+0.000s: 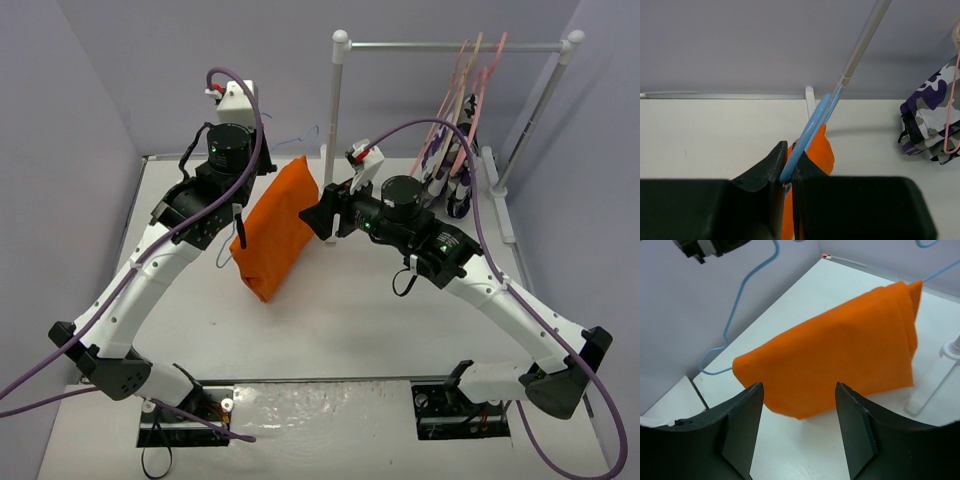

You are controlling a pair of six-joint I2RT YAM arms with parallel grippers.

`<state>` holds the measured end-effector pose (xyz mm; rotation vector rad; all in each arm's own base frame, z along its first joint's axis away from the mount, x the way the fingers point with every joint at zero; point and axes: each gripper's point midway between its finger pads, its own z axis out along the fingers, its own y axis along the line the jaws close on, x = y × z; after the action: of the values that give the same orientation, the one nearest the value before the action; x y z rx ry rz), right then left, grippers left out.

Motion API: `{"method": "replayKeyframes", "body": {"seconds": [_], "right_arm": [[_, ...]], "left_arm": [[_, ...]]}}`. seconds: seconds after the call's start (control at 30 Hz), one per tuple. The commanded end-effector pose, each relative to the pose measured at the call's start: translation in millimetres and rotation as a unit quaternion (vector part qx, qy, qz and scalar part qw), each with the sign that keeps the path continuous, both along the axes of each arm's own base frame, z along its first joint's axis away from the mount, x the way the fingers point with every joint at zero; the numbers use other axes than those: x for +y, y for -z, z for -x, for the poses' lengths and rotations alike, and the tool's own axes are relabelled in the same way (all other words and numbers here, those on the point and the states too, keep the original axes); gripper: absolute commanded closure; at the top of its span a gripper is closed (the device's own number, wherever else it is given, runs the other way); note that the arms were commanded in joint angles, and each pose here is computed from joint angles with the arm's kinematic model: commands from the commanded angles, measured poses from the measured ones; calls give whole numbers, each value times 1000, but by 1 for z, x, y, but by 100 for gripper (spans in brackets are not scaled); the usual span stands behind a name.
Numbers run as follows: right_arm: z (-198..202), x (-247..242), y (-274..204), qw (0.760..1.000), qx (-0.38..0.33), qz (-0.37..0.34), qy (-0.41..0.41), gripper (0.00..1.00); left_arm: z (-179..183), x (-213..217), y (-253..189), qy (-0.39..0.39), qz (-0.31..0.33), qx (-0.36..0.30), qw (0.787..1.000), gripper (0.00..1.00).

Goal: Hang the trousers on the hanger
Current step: Place the hanger at the clothesline.

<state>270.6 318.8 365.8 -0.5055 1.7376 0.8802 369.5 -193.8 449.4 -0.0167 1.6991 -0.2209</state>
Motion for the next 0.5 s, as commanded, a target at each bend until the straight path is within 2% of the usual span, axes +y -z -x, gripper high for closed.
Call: {"method": "replayKeyframes", "body": {"seconds": [0.0,0.13,0.47], "right_arm": [[8,24,-48,995,-42,-76,-52,44],[8,41,-52,989,-41,-118,-80,43],[5,73,-57,978,-35,-156,-135,43]], "left_arm": [[16,2,-105,18,109,-130,985,100],[15,0,-107,18,118,-128,985,100],[11,-7,-107,25,131,-121,984,100]]}}
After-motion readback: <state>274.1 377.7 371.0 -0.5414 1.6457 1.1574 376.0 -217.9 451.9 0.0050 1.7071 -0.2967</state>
